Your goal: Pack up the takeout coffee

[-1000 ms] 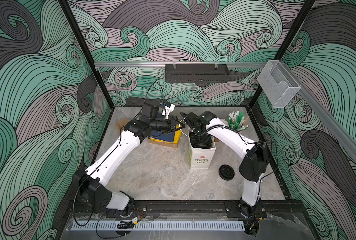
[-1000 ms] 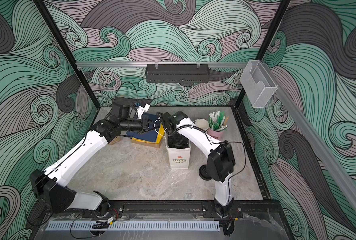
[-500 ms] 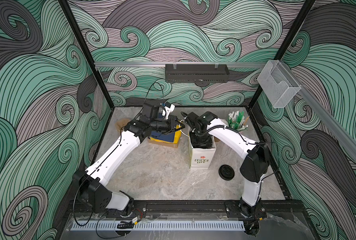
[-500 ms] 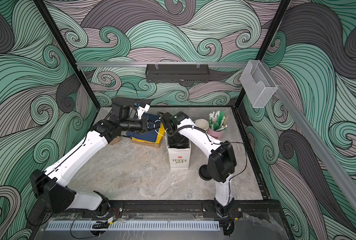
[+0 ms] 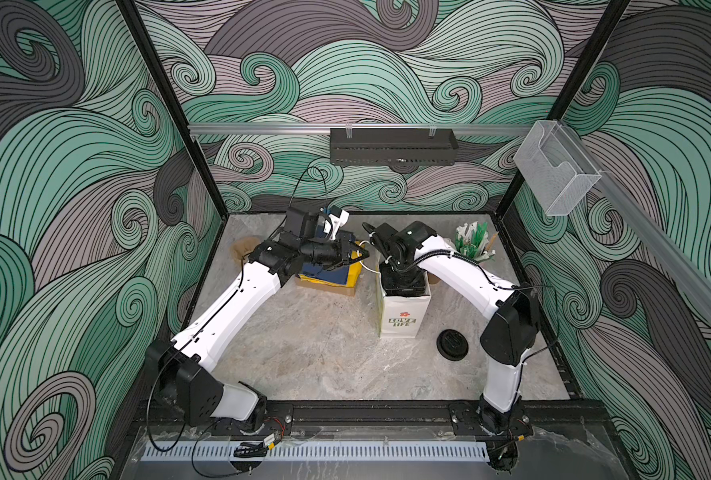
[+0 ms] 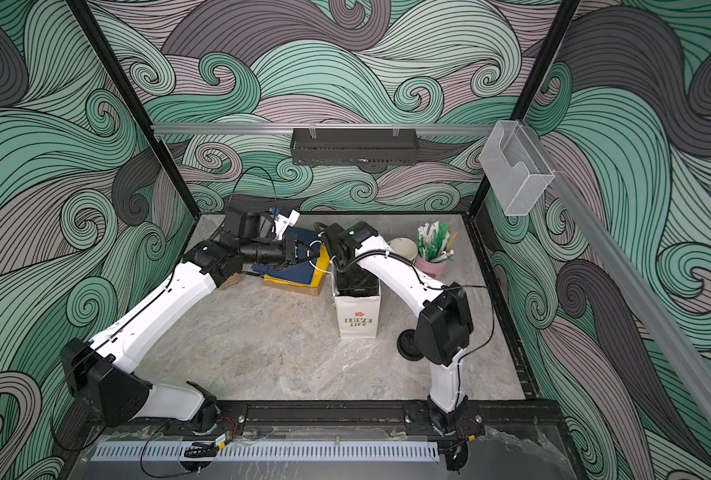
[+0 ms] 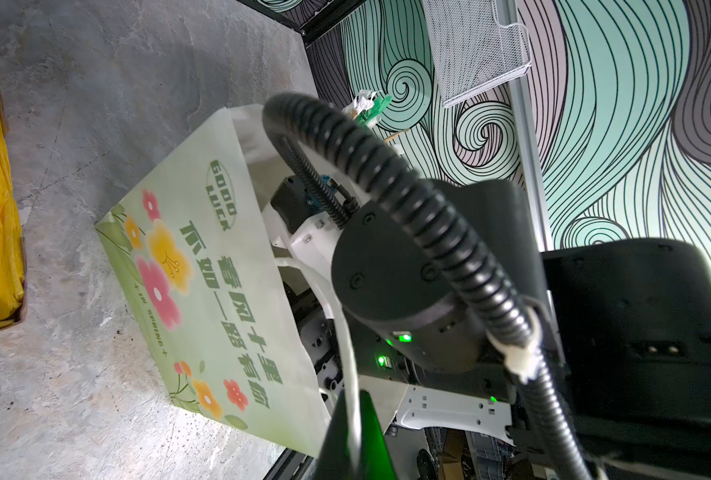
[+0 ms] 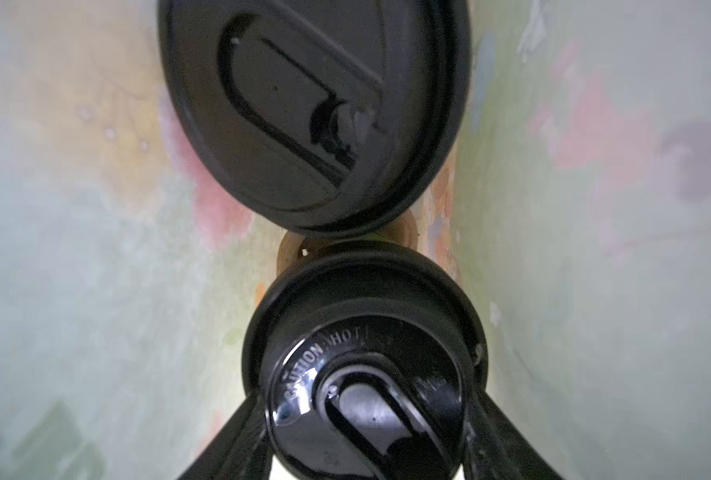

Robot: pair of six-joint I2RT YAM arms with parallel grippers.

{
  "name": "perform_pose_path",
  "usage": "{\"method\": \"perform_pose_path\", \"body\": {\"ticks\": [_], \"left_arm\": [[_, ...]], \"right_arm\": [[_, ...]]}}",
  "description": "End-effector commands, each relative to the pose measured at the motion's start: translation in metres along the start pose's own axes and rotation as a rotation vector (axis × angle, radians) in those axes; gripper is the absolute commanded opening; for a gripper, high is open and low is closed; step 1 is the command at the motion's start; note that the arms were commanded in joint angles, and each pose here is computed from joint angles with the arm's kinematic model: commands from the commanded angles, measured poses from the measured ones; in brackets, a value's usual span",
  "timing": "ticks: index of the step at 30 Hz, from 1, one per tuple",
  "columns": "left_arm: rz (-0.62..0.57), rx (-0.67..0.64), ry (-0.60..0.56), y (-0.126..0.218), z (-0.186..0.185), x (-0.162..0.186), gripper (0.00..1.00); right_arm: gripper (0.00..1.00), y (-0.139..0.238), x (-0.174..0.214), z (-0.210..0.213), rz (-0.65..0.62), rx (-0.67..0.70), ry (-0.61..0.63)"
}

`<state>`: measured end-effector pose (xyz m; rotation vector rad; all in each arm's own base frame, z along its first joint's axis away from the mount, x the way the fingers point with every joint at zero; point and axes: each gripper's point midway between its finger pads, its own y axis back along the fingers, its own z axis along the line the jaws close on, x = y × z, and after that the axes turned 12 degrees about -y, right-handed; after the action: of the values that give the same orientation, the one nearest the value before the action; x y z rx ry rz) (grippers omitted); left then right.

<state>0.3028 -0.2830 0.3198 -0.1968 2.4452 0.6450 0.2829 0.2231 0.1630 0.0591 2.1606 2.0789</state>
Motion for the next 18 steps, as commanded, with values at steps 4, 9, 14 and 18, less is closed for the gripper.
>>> {"method": "perform_pose_path", "body": {"ticks": [4,9,14,18], "left_arm": [[0.007,-0.008,-0.007,0.000,0.001,0.005,0.00],[0.009,-0.011,-0.004,0.000,0.002,0.006,0.00],[0.007,-0.011,-0.006,0.000,0.002,0.006,0.00],[0.008,-0.012,-0.005,0.000,0.003,0.006,0.00]], "right_arm": [[0.61,0.014,-0.004,0.004,-0.011,-0.031,-0.020],[0.61,0.006,-0.005,0.010,0.001,-0.038,-0.017],[0.61,-0.001,-0.003,0.007,0.012,-0.017,-0.018],[0.61,-0.009,-0.003,0.009,0.021,-0.019,-0.022]]}}
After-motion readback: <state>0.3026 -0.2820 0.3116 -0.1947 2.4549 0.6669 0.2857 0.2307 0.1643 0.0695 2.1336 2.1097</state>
